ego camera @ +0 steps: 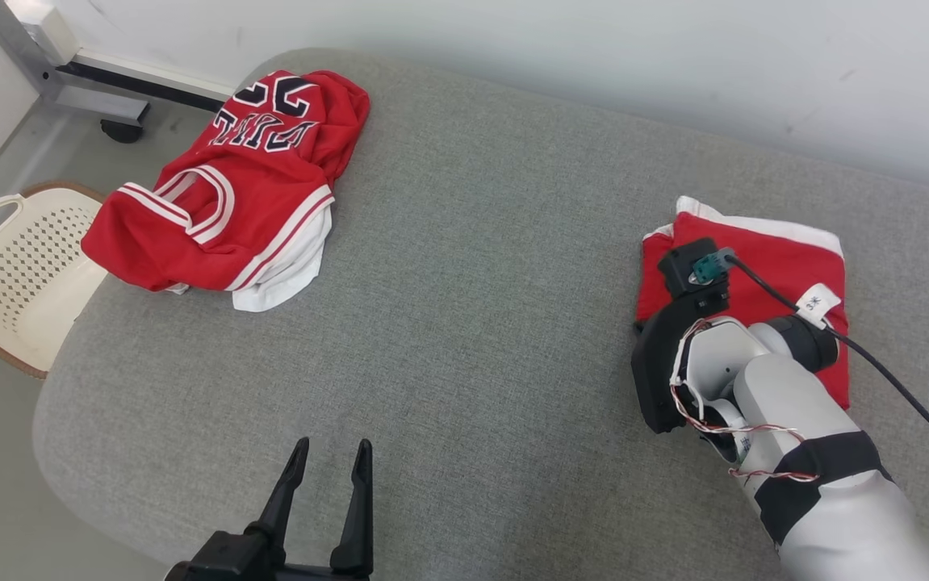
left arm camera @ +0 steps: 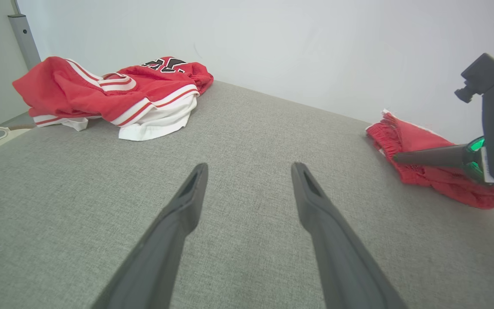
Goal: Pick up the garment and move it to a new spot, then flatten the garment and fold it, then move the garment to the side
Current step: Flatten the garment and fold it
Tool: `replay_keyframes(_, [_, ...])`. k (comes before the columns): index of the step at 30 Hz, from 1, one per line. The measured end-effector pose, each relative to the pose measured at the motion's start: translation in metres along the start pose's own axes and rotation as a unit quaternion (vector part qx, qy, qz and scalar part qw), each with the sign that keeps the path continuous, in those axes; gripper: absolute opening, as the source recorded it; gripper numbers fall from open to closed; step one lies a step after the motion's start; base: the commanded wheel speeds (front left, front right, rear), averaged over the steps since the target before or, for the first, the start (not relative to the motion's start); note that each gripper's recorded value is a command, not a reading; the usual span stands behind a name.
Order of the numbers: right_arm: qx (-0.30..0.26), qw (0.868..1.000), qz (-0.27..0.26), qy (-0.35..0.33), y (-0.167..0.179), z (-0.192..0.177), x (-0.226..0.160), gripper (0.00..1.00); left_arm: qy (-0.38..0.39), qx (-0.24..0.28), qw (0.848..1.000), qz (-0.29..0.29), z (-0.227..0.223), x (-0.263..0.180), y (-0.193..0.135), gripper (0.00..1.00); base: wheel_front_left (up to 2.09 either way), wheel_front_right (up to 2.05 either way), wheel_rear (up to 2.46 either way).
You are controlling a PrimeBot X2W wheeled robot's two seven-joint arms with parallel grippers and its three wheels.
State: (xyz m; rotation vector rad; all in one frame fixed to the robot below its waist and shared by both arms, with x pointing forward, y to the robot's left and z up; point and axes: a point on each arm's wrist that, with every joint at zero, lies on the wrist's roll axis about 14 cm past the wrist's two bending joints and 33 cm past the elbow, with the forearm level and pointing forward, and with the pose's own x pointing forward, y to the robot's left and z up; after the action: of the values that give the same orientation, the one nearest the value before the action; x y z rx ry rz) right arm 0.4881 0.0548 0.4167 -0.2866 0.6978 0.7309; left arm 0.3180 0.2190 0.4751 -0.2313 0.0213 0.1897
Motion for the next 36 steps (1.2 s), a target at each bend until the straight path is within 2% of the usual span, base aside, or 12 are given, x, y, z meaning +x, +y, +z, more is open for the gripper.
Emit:
replay_keyframes(9, [-0.018,0.999,0.019,0.018,0.016,-0.016,-0.007,0.0,0.0,-0.003,1.0,-0.006,-0.001,-0.002,-0.004,1.0,0.0,0.0,0.0])
replay_keyframes(13, [-0.008,0.999,0.03,-0.007,0.023,-0.009,-0.014,0.01,-0.002,-0.002,1.0,-0.011,0.0,-0.001,-0.007,1.0,0.0,0.0,0.0])
replay_keyframes(14, [-0.005,0.999,0.032,-0.024,0.024,-0.003,-0.018,0.29,-0.003,-0.002,1.0,-0.013,0.001,-0.001,-0.007,1.0,0.0,0.0,0.0])
replay_keyframes(15, [0.0,0.999,0.032,-0.044,0.023,0.006,-0.022,0.82,-0.005,-0.002,1.0,-0.013,0.002,-0.001,-0.008,1.0,0.0,0.0,0.0])
replay_keyframes(16, [0.007,0.997,0.028,-0.066,0.02,0.014,-0.027,1.0,-0.007,-0.002,1.0,-0.014,0.003,-0.001,-0.008,1.0,0.0,0.0,0.0])
replay_keyframes(20, [0.042,0.99,0.005,-0.137,0.003,0.027,-0.051,1.0,-0.019,-0.003,1.0,-0.013,0.009,-0.002,-0.006,1.0,0.0,0.0,0.0])
replay_keyframes(24, [0.079,0.973,-0.029,-0.217,-0.015,0.034,-0.083,1.0,-0.041,0.001,0.999,-0.016,0.022,-0.001,-0.005,1.0,0.0,0.0,0.0])
replay_keyframes(31, [0.115,0.939,-0.116,-0.301,-0.043,0.013,-0.139,1.0,-0.063,-0.001,0.998,-0.02,0.035,0.006,-0.004,1.0,0.0,0.0,0.0])
replay_keyframes(36, [0.136,0.911,-0.19,-0.34,-0.069,-0.014,-0.18,1.0,-0.076,-0.002,0.996,-0.05,0.043,0.015,-0.018,1.0,0.0,0.0,0.0])
